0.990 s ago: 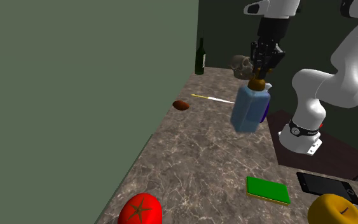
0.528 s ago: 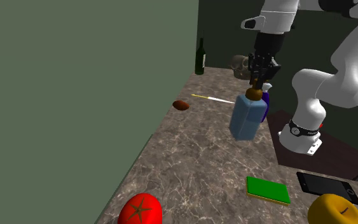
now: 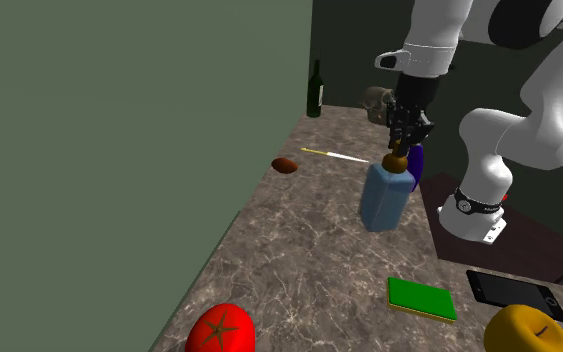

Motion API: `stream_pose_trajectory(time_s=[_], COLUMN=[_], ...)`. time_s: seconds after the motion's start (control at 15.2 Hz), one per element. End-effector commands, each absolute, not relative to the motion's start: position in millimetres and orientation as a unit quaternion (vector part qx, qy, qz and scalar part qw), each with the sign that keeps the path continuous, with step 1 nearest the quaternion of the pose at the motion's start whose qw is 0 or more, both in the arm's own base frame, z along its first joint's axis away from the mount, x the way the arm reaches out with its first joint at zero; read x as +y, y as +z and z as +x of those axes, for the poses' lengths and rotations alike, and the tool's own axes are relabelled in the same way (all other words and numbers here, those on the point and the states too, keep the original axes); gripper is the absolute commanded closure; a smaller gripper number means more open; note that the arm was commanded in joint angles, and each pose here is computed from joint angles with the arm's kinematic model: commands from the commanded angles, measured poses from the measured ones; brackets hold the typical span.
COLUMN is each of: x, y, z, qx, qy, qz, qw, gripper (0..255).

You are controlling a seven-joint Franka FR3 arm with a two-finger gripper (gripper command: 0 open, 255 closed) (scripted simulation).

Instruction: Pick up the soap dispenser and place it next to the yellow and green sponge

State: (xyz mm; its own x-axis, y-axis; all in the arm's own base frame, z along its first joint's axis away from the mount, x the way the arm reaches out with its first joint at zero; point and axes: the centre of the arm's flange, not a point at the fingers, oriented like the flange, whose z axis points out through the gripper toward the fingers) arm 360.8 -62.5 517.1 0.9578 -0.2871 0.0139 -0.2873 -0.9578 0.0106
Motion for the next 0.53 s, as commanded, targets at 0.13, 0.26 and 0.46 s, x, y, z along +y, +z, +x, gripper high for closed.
stream_pose_trajectory(time_s=[0.13, 0.26, 0.46], x=[-62, -62, -62], y=[495, 485, 469], z=[361, 361, 361], qx=[-0.145, -0.145, -0.145], qy=[0.007, 0.007, 0.007], qz=[0.989, 0.989, 0.989], qw=[0.006, 0.006, 0.006], gripper=[255, 255, 255])
